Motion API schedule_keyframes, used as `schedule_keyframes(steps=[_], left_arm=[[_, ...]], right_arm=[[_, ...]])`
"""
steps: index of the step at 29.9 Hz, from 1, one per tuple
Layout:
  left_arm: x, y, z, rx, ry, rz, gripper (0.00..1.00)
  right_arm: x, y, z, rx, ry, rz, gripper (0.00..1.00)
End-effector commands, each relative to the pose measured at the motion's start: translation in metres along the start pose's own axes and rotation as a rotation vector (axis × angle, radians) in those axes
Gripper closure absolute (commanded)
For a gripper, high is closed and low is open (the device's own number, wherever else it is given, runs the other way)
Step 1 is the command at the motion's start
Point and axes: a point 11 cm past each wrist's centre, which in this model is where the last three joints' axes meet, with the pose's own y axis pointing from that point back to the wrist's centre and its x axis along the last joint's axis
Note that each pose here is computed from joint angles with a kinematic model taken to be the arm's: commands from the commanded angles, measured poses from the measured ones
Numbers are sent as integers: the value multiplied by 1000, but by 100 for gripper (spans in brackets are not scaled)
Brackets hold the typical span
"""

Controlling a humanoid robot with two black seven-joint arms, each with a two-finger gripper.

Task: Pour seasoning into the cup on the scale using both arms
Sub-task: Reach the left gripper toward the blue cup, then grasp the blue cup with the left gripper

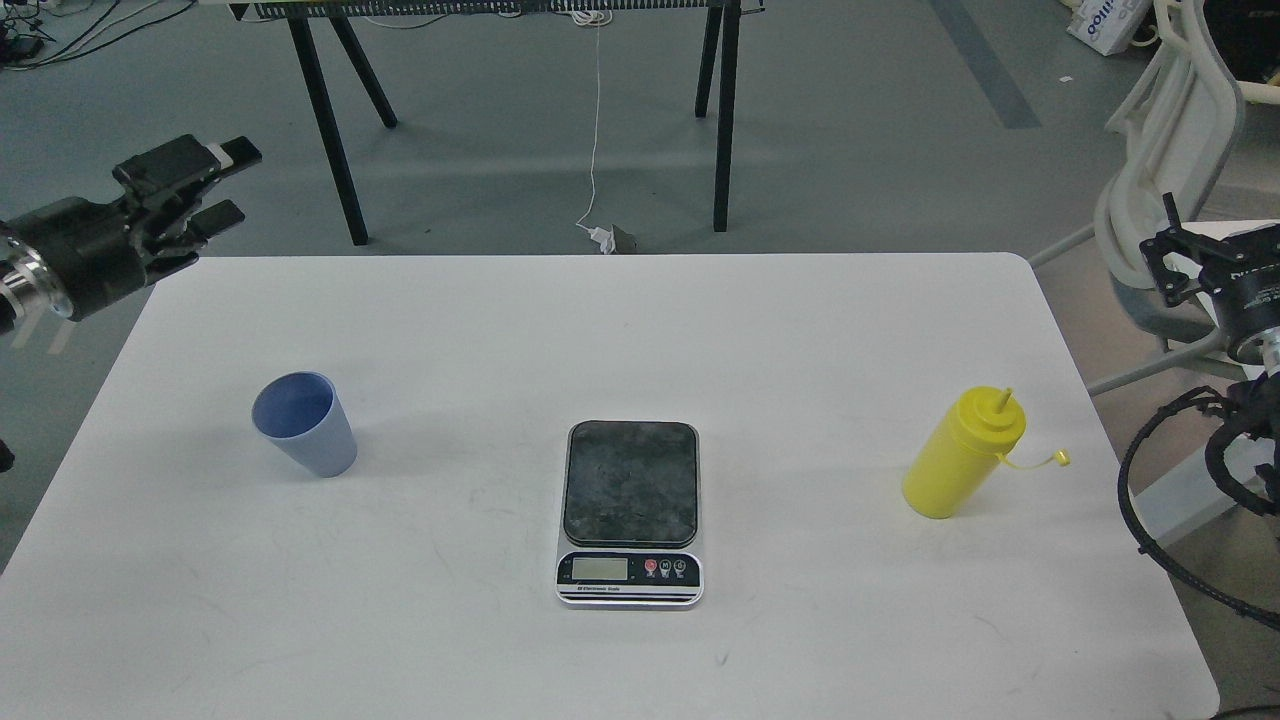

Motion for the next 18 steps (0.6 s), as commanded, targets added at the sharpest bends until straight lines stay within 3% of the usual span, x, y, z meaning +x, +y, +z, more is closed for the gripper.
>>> schedule_keyframes(steps=[1, 8, 18], left_arm=[[-17, -1, -8, 44, -224, -43, 4], [-67, 7, -48, 106, -761, -192, 10], [-103, 18, -114, 216, -895, -325, 24]], right_arm=[[4, 3, -5, 7, 6, 9, 0], [5, 3, -13, 18, 15, 11, 0], [4, 3, -21, 32, 22, 9, 0]])
